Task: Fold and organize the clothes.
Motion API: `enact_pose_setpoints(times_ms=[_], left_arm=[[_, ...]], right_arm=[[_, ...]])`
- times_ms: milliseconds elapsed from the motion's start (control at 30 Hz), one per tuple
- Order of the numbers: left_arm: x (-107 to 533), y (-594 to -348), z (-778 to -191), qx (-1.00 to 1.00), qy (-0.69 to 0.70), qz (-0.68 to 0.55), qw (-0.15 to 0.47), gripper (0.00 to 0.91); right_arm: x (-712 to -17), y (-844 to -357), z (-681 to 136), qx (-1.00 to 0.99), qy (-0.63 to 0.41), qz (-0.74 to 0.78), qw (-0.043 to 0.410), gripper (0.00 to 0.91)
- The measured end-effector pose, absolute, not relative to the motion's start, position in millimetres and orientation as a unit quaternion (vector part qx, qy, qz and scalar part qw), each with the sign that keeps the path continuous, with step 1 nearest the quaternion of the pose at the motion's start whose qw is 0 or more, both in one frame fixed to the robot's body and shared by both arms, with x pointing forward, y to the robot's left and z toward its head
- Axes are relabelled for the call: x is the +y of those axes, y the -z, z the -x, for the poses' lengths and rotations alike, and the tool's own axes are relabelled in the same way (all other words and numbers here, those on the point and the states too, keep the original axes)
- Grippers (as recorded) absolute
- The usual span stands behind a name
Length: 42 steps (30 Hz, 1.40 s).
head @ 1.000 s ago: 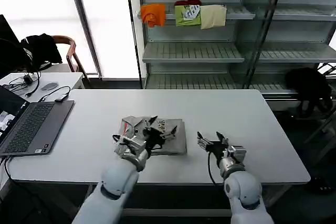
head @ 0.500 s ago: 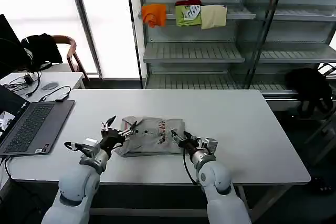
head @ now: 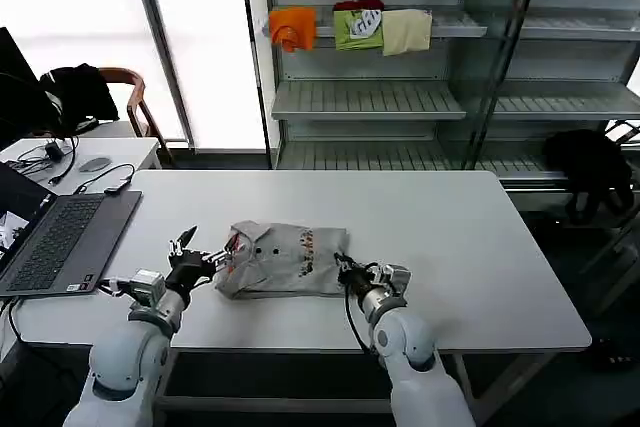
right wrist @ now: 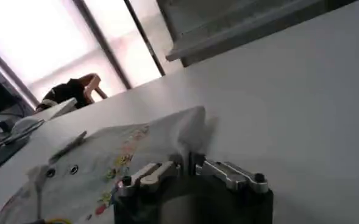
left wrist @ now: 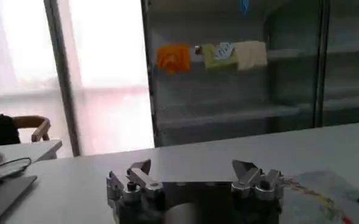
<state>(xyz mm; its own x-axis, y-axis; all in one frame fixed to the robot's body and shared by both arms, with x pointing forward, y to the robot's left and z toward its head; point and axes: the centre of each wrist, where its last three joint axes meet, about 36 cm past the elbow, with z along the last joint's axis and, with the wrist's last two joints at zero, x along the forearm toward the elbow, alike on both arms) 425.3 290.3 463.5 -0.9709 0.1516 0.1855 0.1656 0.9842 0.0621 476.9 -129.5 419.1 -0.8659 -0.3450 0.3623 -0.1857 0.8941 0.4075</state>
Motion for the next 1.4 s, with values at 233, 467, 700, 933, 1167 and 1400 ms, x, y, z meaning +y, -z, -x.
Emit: enact_pose_setpoints(times_ms=[233, 467, 700, 933, 1167, 1400], left_arm=[[294.3, -461.6, -421.6, -0.992, 0.036, 0.074, 0.092, 0.907], [295.0, -460.0, -419.3, -0.992, 0.033, 0.072, 0.094, 0.907], [291.8, -457.8, -418.8, -0.992, 0.029, 0.073, 0.096, 0.907], [289.3, -454.1, -417.4, -0.992, 0.029, 0.074, 0.101, 0.907], [291.3, -454.1, -417.4, -0.992, 0.033, 0.072, 0.101, 0.907], [289.3, -450.0, -418.7, -0.992, 0.029, 0.072, 0.104, 0.907]], right_arm=[[-144.6, -423.3, -471.1, -0.952, 0.182, -0.123, 0.212, 0.000], [-179.3, -429.5, -465.0, -0.958, 0.179, -0.101, 0.198, 0.000], [-223.2, -432.9, -466.1, -0.965, 0.163, -0.076, 0.189, 0.000], [-243.1, -428.6, -461.1, -0.968, 0.146, -0.065, 0.192, 0.907], [-258.0, -427.9, -454.0, -0.977, 0.099, -0.046, 0.186, 0.907], [-278.6, -428.8, -445.9, -0.983, 0.019, -0.010, 0.184, 0.907]])
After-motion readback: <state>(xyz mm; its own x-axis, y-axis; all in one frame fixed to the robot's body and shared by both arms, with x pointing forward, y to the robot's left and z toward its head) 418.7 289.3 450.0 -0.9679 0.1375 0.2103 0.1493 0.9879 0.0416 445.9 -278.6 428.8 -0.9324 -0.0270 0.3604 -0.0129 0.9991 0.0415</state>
